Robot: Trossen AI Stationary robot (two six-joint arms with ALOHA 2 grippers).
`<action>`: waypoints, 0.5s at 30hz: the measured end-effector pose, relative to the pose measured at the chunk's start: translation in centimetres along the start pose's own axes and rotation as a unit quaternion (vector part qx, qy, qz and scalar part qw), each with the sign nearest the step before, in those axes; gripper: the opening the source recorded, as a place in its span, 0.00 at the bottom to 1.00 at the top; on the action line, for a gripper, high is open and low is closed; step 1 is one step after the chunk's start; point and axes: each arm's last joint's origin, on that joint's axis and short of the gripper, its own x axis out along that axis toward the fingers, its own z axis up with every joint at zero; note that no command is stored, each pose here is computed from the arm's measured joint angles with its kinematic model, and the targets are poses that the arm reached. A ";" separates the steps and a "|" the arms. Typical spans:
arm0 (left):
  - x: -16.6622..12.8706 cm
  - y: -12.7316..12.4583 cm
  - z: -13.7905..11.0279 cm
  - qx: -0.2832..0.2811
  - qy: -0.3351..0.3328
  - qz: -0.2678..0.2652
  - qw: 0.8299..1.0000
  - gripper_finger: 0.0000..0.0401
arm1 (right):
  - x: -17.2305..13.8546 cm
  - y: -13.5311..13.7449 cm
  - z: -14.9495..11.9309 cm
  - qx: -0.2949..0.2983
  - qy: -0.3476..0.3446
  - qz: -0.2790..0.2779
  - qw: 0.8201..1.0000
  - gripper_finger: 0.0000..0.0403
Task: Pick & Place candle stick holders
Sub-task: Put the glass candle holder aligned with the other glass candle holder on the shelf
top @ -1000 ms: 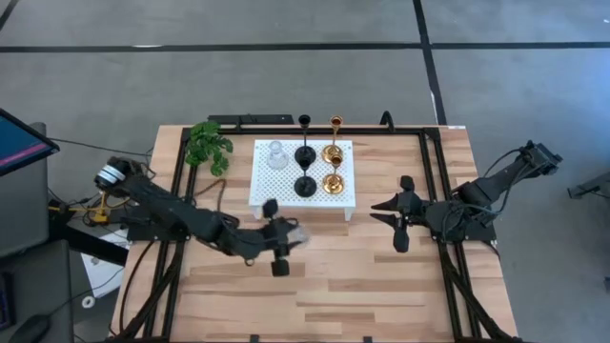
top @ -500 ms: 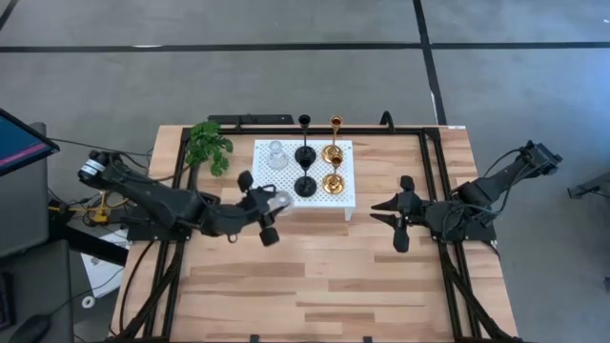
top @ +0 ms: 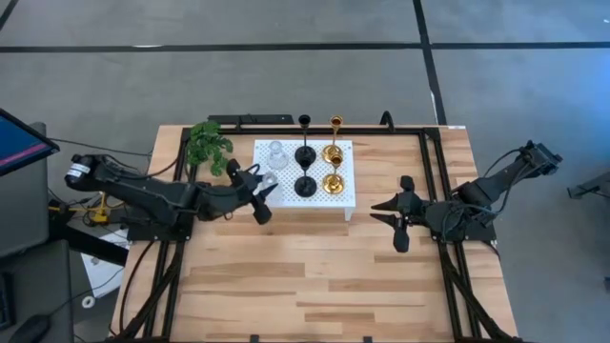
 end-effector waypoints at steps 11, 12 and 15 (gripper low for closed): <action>2.6 1.1 -1.3 -0.031 0.001 -0.027 0.999 0.32 | 0.0 0.0 0.0 0.000 0.000 -0.001 1.000 0.20; 2.8 1.1 -1.3 -0.030 0.003 -0.027 0.999 0.32 | 0.0 0.0 0.0 0.000 0.000 -0.001 1.000 0.20; 3.1 0.9 -1.6 -0.028 0.007 -0.027 0.999 0.32 | 0.0 0.0 0.0 -0.001 0.001 -0.001 1.000 0.20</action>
